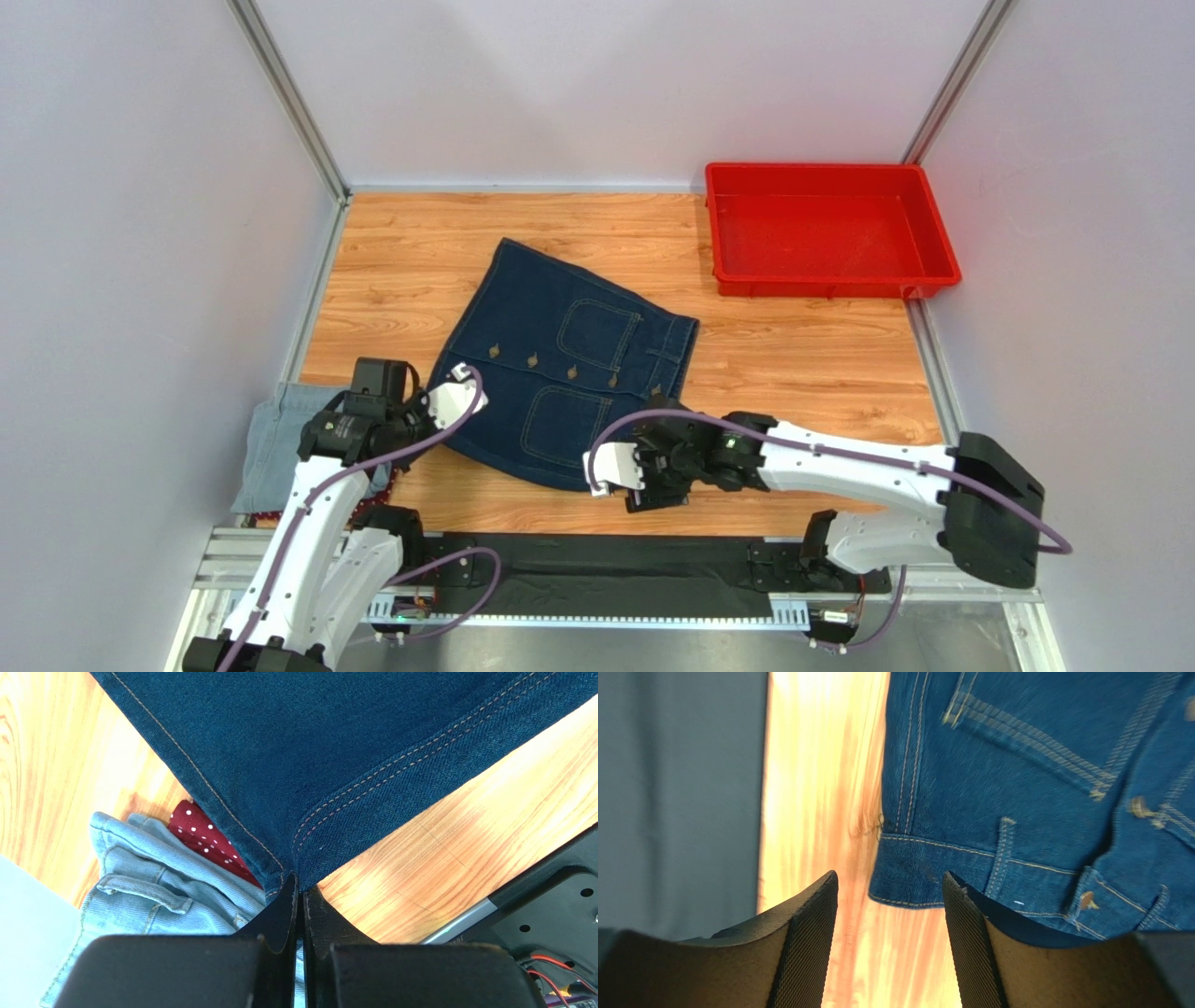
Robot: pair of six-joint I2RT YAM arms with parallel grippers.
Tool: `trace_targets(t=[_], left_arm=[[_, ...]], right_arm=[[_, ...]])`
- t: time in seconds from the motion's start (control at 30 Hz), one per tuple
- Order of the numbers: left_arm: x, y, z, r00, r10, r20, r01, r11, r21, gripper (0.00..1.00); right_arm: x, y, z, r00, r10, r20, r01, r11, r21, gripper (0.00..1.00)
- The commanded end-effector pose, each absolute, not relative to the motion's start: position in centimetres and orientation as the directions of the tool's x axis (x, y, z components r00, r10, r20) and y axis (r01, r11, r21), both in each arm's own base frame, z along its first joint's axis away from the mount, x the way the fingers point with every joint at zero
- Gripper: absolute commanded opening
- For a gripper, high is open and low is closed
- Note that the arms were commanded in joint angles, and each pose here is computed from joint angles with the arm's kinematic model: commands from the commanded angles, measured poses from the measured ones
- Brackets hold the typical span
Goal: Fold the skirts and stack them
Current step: Fold the skirt at the center of the board.
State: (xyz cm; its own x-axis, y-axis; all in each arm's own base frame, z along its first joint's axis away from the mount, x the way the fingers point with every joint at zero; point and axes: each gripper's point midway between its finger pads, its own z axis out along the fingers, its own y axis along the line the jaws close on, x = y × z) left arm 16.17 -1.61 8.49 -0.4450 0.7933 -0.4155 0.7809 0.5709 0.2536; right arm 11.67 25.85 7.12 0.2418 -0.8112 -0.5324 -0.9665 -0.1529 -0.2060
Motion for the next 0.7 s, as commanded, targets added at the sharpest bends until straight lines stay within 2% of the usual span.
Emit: trace_targets(t=[0.0,0.2,0.27,0.3,0.33,0.4,0.6,0.63,0.67], left_arm=[[16.3,-2.0,9.5,-0.439,0.781,-0.444,0.777,0.578,0.248,0.0],[16.4,-1.7,9.6,-0.44,0.785,-0.435,0.773,0.578,0.261,0.0],[16.3,-1.6,9.6,-0.444,0.787,-0.428,0.771,0.579,0.264,0.0],[16.2,-1.5,9.6,-0.446,0.79,-0.421,0.773,0.577,0.264,0.0],[16.1,-1.4,9.7,-0.447,0.79,-0.42,0.773,0.577,0.264,0.0],[15.5,-1.2,10.0,-0.454,0.793,-0.406,0.775,0.577,0.259,0.0],[11.0,-0.3,13.3,-0.445,0.815,-0.372,0.791,0.552,0.263,0.0],[10.5,-0.4,14.2,-0.416,0.818,-0.397,0.786,0.543,0.297,0.0],[10.3,-0.6,15.5,-0.388,0.816,-0.428,0.78,0.538,0.318,0.0]], right_arm=[[13.8,26.7,6.4,0.379,-0.807,-0.452,-0.913,-0.247,-0.325,0.59],[14.9,26.5,2.9,0.358,-0.865,-0.353,-0.918,-0.256,-0.304,0.58],[14.8,26.2,2.4,0.346,-0.875,-0.339,-0.923,-0.252,-0.29,0.41],[14.7,26.0,2.4,0.34,-0.879,-0.334,-0.925,-0.249,-0.286,0.3],[14.7,26.0,2.5,0.331,-0.882,-0.335,-0.927,-0.237,-0.291,0.11],[14.1,25.4,2.7,0.31,-0.891,-0.331,-0.936,-0.224,-0.271,0.01],[10.6,23.6,5.0,0.316,-0.887,-0.338,-0.946,-0.266,-0.186,0.0],[9.7,24.2,6.4,0.303,-0.869,-0.39,-0.952,-0.258,-0.164,0.0],[9.3,23.8,6.7,0.288,-0.872,-0.396,-0.957,-0.251,-0.142,0.0]])
